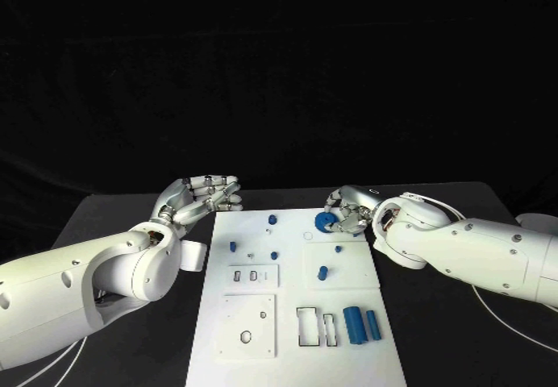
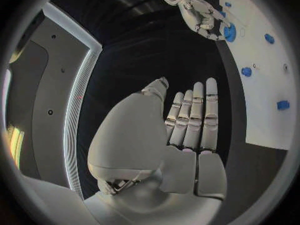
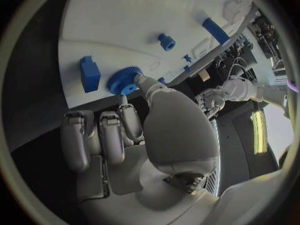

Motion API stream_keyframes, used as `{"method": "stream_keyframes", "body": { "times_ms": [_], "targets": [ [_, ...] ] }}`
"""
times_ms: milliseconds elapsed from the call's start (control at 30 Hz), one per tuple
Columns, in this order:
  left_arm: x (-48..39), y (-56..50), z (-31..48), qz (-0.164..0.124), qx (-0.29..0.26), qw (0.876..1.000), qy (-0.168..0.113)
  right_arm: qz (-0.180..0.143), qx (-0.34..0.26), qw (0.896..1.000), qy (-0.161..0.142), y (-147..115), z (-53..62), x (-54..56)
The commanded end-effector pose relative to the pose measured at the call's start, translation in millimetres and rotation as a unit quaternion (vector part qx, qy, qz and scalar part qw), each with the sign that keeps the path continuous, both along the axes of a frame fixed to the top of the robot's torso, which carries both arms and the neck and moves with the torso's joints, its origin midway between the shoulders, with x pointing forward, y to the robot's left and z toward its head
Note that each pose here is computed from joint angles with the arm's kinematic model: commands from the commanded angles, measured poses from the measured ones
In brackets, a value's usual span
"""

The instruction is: Assemble the parts on the task board

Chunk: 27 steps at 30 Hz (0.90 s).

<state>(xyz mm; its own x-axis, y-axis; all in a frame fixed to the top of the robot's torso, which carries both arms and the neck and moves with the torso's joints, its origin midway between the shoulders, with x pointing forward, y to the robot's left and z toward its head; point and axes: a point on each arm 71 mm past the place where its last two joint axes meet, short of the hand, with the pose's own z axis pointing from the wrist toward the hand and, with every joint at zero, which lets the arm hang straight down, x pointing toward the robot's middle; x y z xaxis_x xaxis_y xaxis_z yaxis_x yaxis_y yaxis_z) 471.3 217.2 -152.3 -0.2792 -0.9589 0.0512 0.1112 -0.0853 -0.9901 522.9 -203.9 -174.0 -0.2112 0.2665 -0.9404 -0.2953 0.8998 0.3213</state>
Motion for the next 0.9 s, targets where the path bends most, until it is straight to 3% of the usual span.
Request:
{"method": "stream_keyframes", "body": {
  "times_ms": [33,467,667,900],
  "targets": [
    [-0.1,-2.1,1.5,-0.009,-0.005,1.0,-0.002,0.007,-0.019,1.0,0.012,1,-3.6,-0.6],
    [-0.1,-1.5,1.4,-0.008,-0.005,1.0,-0.001,0.008,-0.023,1.0,0.011,1,-9.6,-1.2],
    [0.1,-1.2,1.2,-0.008,-0.004,1.0,0.0,0.011,-0.025,0.999,-0.022,3,-6.4,-2.3],
    [0.5,-1.2,0.9,-0.008,-0.004,1.0,0.0,0.033,-0.026,0.996,-0.082,13,2.3,-9.7]
  ]
}}
